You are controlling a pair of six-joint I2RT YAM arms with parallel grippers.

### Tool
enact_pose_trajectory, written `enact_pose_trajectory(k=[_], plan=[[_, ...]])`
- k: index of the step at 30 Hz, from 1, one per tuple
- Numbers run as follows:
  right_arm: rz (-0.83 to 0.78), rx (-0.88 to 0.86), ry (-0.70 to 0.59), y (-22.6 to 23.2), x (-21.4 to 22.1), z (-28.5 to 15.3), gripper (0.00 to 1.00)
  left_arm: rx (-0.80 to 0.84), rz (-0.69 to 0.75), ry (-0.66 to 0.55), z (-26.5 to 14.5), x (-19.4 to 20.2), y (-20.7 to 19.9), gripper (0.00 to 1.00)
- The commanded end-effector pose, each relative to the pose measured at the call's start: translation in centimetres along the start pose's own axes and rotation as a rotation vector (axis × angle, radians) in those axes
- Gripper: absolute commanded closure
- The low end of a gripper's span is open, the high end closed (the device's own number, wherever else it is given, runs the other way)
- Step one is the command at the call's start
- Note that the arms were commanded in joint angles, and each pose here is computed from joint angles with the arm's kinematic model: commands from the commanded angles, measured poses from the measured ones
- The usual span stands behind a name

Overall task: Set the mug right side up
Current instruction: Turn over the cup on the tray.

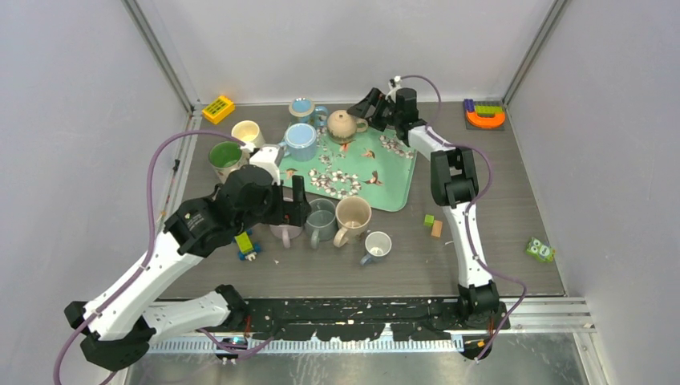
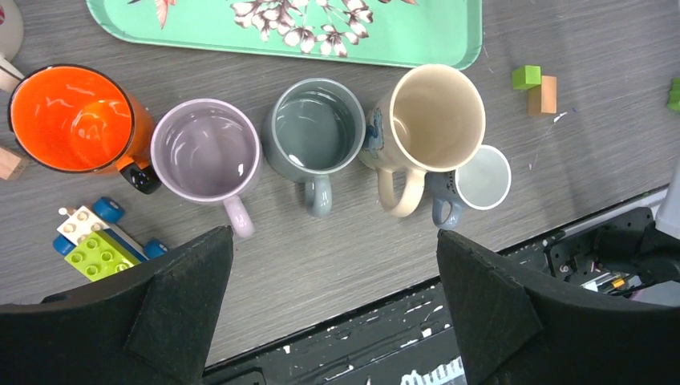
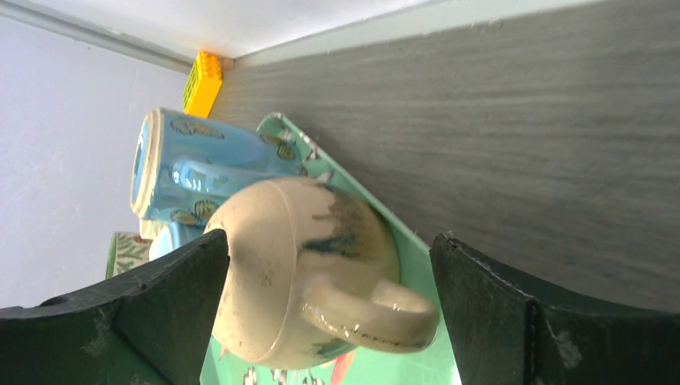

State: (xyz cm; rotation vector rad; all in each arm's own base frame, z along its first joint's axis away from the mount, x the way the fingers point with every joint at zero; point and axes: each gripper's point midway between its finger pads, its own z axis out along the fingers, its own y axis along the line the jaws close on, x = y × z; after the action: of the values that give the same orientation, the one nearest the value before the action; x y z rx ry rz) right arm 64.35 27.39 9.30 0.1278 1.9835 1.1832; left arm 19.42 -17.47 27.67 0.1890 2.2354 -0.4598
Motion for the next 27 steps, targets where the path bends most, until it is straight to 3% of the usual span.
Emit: enact_pose_trajectory(k=[1, 13, 21, 27], plan=[[-0.069, -0.142, -0.001, 7.8, -1.0, -1.5, 0.00, -0.020, -0.046, -0.046, -1.0, -0.8, 0.6, 0.00], [-0.143, -0.084, 0.104, 10.0, 4.3, -4.1, 0.00, -0.022, -0.061, -0.059, -1.9, -0.5, 1.2, 0.00], [-0.421, 0.196, 0.243, 7.8, 8.1, -5.1, 0.01, -0.012, -0.051, -0.062, -1.7, -0.4, 1.1, 0.00], [-0.563, 0.371, 0.285, 5.3, 8.7, -5.0, 0.14, -0.016, -0.051, -0.071, -1.4, -0.4, 1.2, 0.00]])
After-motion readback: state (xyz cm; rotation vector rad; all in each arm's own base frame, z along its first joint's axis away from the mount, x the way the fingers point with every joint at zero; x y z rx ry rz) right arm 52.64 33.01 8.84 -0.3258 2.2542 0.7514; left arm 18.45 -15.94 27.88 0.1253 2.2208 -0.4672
